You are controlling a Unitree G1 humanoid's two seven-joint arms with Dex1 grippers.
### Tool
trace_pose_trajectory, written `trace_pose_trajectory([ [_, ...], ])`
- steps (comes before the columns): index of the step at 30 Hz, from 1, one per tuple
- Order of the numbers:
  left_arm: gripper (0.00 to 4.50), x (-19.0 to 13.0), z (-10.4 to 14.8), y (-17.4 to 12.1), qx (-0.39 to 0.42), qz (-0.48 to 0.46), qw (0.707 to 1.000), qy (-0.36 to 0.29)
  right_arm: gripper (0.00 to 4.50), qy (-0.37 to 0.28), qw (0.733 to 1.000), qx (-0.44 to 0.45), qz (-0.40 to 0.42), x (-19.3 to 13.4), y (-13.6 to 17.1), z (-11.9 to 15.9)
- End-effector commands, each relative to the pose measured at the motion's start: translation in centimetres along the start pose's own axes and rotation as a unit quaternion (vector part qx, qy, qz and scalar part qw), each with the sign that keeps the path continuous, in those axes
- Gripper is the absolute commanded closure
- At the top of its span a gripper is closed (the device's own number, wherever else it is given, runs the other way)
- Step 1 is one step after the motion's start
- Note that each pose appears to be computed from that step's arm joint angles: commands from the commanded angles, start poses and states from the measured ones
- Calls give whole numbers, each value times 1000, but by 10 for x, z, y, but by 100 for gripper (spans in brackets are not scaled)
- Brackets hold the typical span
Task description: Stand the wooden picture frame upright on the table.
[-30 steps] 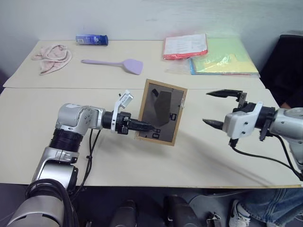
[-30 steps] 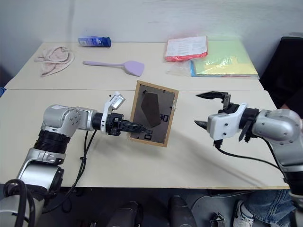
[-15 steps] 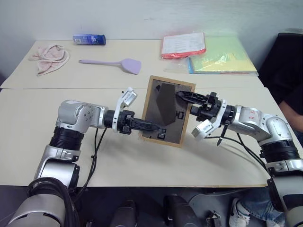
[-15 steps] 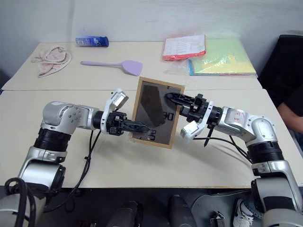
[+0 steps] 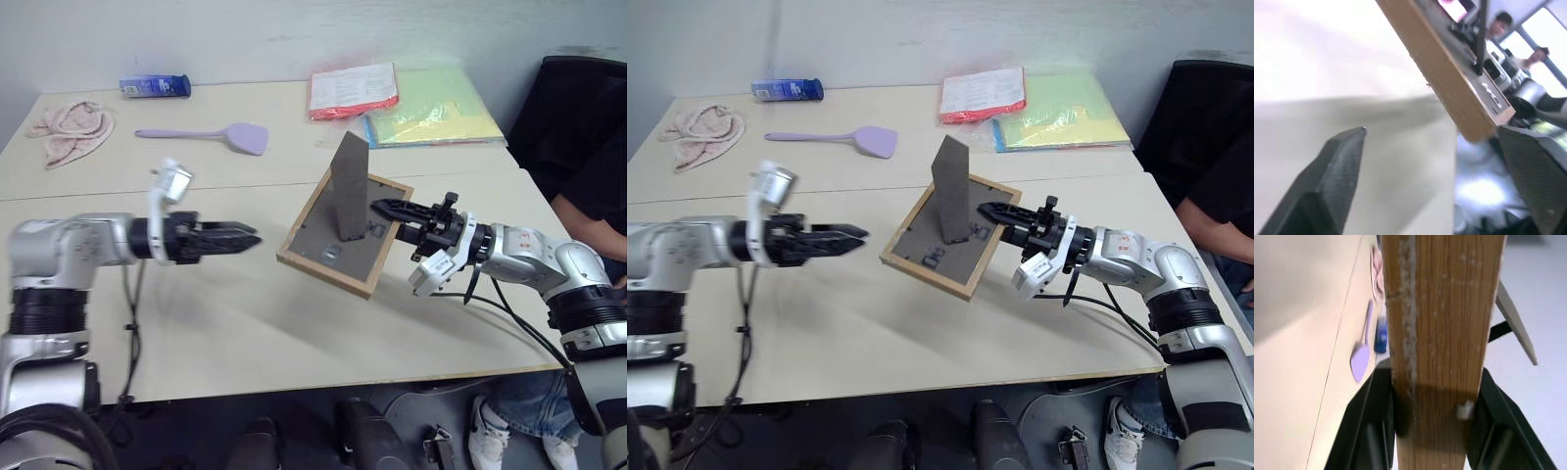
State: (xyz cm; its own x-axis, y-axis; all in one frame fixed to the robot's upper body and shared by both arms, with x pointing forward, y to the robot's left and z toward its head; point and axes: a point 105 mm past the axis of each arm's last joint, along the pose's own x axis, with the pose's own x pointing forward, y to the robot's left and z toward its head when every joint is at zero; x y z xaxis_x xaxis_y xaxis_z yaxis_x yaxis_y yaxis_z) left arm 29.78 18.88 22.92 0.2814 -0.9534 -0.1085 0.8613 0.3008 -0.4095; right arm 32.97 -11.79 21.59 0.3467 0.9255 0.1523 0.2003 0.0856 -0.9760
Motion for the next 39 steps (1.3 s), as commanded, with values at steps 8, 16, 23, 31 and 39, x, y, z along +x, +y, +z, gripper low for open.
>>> trace_pose_trajectory([
  [8, 0, 8, -14, -36, 226, 20, 973, 37, 321, 16, 740, 672, -25, 33, 32, 13],
  [16, 0, 12, -10, -26, 236, 33, 971, 8, 321, 60, 577, 814, -18, 39, 86, 26],
  [23, 0, 17, -11, -20, 223, 31, 974, 6, 192, 104, 547, 831, 7, 21, 105, 34],
  [31, 0, 17, -14, -10, 220, 32, 975, 22, 2, 169, 632, 754, 56, -52, 47, 35],
  [39, 0, 17, -6, -1, 244, 30, 969, 30, 2, 161, 629, 756, 78, -113, -40, 60],
])
